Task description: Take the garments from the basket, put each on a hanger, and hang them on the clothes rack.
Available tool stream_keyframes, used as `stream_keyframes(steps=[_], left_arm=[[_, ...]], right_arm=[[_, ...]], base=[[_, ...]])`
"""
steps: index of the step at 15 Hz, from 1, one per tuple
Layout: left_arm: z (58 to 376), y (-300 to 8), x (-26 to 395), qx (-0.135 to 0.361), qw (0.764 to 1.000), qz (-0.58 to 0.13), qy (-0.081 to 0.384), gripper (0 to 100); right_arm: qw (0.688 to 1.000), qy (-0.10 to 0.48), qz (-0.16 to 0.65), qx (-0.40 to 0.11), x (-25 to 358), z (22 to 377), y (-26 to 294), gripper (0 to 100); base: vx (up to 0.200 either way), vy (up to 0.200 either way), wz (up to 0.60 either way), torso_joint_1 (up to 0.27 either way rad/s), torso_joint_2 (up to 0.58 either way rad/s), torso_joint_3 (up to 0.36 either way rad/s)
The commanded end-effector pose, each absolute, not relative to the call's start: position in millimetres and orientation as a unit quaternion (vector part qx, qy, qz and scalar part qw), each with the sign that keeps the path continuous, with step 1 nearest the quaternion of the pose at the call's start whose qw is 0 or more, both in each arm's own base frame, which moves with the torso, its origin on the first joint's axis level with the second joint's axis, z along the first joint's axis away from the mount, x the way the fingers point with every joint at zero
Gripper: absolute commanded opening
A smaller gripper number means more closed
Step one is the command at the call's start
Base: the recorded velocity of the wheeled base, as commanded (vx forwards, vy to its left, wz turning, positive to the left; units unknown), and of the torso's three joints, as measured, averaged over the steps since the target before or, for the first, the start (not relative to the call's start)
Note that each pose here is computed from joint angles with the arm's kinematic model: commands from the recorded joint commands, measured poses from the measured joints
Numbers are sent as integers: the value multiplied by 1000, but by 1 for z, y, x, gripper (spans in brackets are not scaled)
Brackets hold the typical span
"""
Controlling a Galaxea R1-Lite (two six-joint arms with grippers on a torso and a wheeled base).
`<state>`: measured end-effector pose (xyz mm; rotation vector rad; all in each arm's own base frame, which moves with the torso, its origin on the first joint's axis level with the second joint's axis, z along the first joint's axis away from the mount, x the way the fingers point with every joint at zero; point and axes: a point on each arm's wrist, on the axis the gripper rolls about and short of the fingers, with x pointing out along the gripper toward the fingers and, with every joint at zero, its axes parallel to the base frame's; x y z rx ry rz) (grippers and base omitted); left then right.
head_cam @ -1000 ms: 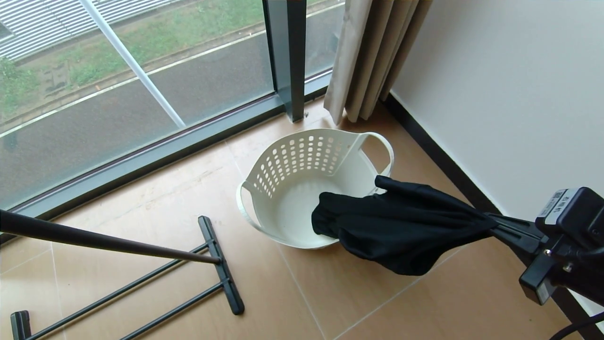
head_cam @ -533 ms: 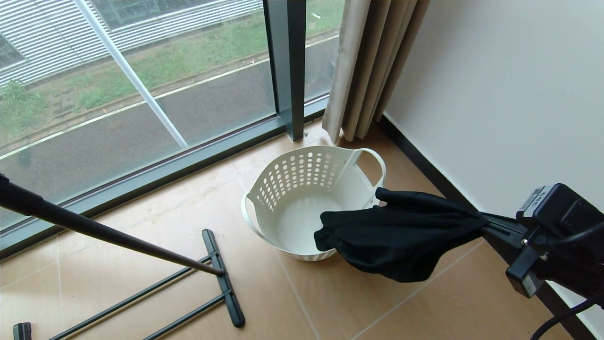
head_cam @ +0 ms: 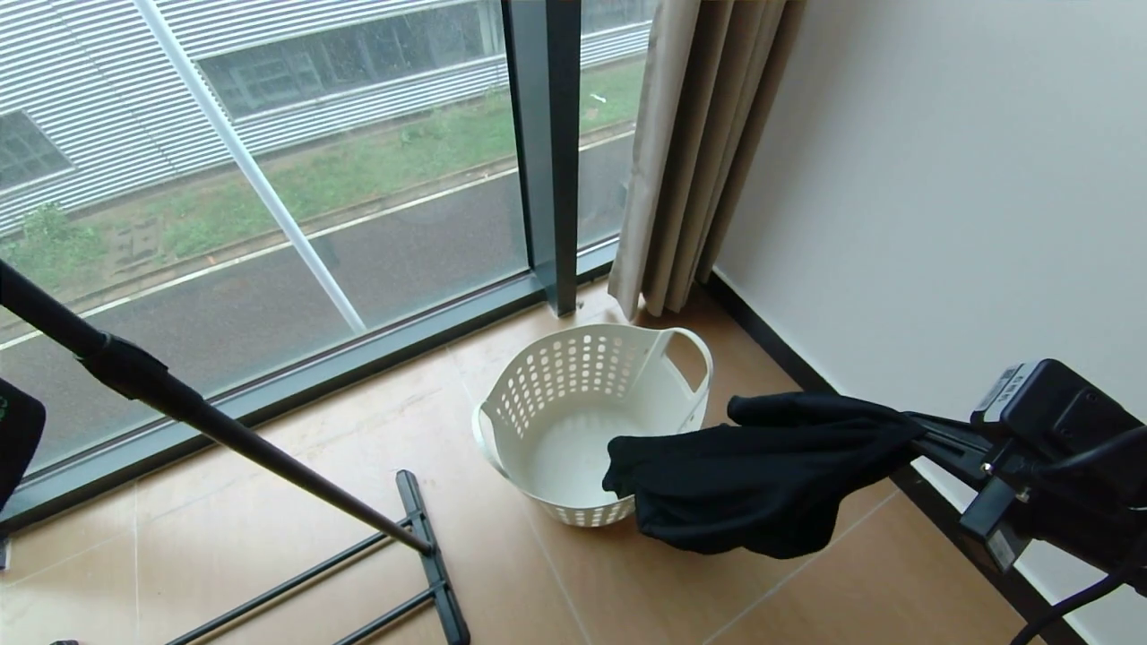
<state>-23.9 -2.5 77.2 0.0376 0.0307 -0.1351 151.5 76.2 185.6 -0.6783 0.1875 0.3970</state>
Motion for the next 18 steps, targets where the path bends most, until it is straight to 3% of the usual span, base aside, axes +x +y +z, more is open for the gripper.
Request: stream_keyframes(steps=[1, 18], left_arm=[[77, -2, -24, 19, 997, -67, 16, 100], [77, -2, -24, 18, 997, -67, 15, 100]], right_arm=[[919, 92, 194, -331, 152, 185, 77, 0], [918, 96, 195, -332, 151, 183, 76, 0]], base=[[0, 0, 0, 139, -466, -115], [0, 0, 0, 213, -546, -128]])
